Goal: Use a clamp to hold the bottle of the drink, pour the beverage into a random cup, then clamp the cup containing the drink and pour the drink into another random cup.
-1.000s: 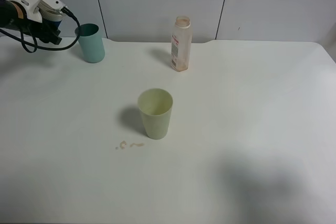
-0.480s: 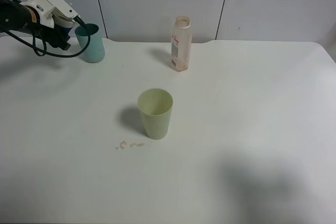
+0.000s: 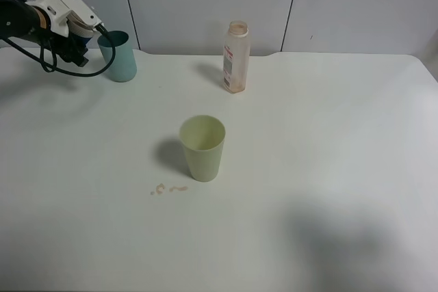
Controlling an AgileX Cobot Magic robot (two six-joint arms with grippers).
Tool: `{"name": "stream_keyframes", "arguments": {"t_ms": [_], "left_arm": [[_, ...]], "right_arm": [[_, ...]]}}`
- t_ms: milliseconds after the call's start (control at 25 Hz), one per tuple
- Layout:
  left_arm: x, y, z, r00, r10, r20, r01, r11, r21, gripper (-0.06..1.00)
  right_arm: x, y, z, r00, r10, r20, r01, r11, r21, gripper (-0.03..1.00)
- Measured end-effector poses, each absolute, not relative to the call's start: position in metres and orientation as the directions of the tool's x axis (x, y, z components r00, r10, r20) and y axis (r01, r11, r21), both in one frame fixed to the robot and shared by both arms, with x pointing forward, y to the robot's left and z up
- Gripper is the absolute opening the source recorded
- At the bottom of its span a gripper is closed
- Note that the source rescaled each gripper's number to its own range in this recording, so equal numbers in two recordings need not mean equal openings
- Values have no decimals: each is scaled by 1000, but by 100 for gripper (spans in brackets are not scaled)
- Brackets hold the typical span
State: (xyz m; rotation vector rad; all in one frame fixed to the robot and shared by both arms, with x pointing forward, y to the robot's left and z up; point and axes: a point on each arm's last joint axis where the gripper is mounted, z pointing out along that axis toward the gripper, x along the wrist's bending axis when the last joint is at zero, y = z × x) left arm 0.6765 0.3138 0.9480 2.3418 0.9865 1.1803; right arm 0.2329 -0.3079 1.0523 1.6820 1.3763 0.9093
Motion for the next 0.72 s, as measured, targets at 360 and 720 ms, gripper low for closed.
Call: {"name": "stream_keyframes", "arguments": {"t_ms": [360, 720], "left_arm": [[684, 316, 960, 400, 694, 599, 435, -719, 542, 0], [684, 308, 960, 440, 638, 632, 398, -770, 499, 0]], "right_arm": [[233, -308, 1052, 163, 985, 57, 439, -124, 890, 100], [233, -308, 1052, 163, 985, 57, 439, -124, 890, 100]]}}
